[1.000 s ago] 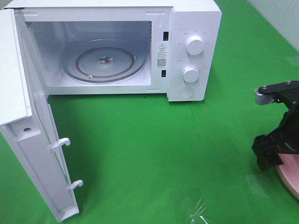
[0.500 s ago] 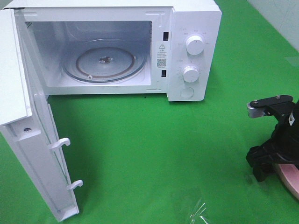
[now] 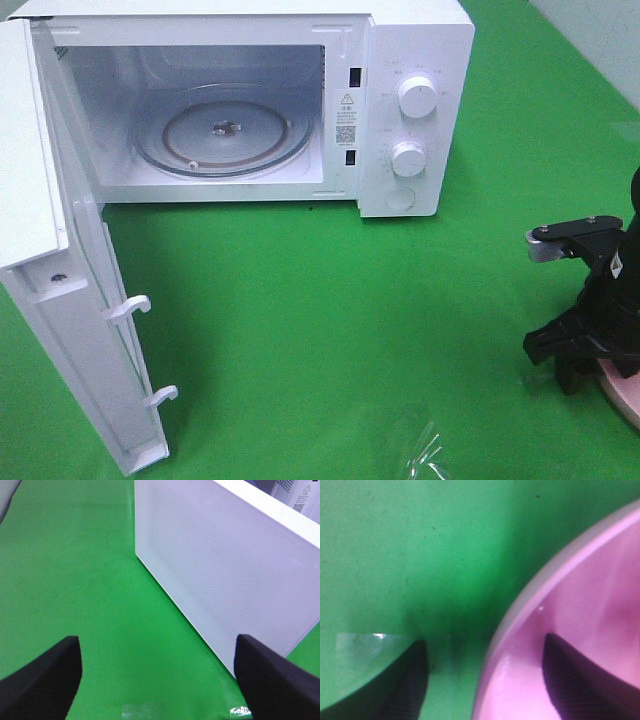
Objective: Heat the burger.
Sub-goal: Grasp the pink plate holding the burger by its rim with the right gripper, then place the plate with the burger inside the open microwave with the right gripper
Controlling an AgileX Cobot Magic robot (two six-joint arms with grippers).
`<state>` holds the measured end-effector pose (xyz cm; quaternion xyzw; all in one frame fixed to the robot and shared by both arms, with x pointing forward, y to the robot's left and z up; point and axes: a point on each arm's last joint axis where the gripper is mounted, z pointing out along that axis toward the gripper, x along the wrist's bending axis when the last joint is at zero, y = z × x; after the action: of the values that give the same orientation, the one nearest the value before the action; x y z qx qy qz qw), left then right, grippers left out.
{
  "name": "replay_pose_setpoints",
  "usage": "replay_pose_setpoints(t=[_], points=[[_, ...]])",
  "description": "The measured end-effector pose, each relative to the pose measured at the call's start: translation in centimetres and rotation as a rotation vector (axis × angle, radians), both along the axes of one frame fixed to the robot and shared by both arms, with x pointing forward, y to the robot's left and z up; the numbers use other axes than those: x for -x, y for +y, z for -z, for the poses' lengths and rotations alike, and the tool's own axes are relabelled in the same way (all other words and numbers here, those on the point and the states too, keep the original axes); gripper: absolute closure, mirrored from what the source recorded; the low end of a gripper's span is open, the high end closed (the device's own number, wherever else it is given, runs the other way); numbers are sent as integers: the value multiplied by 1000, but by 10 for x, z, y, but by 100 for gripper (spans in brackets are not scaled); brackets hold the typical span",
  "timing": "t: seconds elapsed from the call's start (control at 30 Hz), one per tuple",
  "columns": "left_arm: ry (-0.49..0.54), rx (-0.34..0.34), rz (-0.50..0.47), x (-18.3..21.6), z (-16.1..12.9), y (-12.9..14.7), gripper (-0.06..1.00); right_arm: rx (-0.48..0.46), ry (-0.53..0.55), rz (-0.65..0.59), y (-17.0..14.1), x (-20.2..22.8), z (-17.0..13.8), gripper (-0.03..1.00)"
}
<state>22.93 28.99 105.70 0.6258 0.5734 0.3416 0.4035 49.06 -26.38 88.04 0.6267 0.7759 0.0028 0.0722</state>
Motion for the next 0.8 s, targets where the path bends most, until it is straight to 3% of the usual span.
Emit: replay_pose_setpoints(t=[0.07, 0.1, 0.13, 0.17, 0.2, 0.23, 0.33, 0.8], points=[[0, 0, 0, 0, 0, 0, 18, 6, -2, -5, -1, 0, 0, 47], [0, 0, 0, 0, 0, 0, 18, 19, -4, -7, -2, 0, 0, 58], [0, 0, 0, 0, 0, 0, 18, 19, -4, -7, -2, 0, 0, 58], [0, 0, 0, 0, 0, 0, 18, 25, -4, -1, -3, 0, 0, 70], [0, 0, 0, 0, 0, 0, 18, 25, -4, -1, -3, 0, 0, 70], [0, 0, 0, 0, 0, 0, 18, 25, 1, 13, -2, 0, -1, 80], [0, 0, 0, 0, 0, 0, 18, 37, 22, 18, -4, 2, -1, 88], [0, 0, 0, 0, 0, 0, 18, 71, -2, 69, -7, 1, -11, 94]])
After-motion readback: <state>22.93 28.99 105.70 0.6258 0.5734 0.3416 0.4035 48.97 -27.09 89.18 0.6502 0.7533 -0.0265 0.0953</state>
